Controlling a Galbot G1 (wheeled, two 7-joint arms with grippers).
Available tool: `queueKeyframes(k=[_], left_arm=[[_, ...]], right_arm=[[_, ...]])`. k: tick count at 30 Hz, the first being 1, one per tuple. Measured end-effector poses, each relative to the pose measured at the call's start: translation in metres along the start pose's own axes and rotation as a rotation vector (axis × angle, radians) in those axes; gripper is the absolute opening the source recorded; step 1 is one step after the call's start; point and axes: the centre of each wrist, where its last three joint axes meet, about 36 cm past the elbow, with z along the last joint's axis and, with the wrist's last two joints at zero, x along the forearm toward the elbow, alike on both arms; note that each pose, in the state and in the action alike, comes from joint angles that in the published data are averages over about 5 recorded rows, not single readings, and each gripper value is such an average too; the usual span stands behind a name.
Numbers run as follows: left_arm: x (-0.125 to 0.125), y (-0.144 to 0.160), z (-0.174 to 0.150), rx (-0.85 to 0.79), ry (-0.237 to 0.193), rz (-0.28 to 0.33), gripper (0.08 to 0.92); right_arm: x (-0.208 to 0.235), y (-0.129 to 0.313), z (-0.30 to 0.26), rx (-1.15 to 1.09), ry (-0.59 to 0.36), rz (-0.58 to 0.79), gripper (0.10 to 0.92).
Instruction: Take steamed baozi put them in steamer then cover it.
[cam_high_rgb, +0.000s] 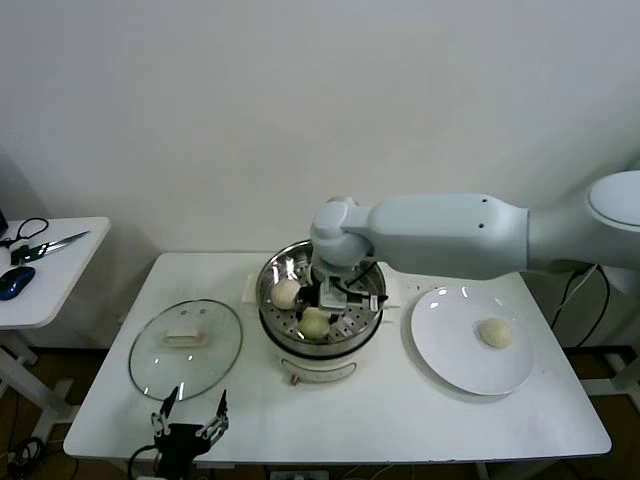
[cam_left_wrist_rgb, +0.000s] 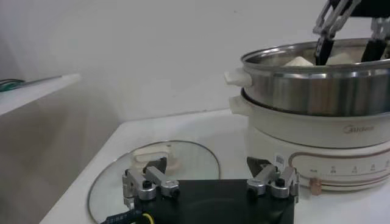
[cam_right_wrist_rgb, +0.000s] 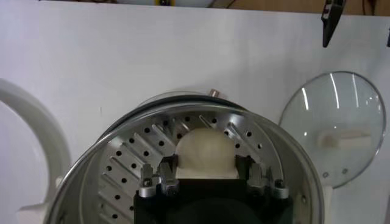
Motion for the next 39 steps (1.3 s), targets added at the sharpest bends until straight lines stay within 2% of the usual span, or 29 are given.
queueKeyframes(k=[10,13,18,27,33,39], left_arm=[[0.001,0.001,-0.001,0.004,-0.001,-0.001,0.823],[0.001,0.000,-0.001,0.005,-0.002,0.000,0.823],[0.001,-0.001,-0.001,0.006,-0.001,0.002,0.823],[0.001,-0.001,-0.003,0.006,-0.004,0.004,0.823],[0.001,-0.001,-0.004,0.004,-0.008,0.004,0.823],[0.000,-0.001,-0.005,0.003,-0.012,0.006,0.823]], right_arm=[[-0.008,-0.001,0.000,-0.012,-0.020,-0.030,0.647],[-0.009,0.000,0.000,-0.018,-0.027,-0.036,0.685],[-0.005,0.003,0.005,-0.038,-0.027,-0.032,0.800],[0.040,0.019,0.037,-0.123,0.012,0.011,0.823],[0.083,0.061,0.066,-0.265,0.045,0.009,0.823],[0.111,0.148,0.094,-0.546,0.064,-0.041,0.823]])
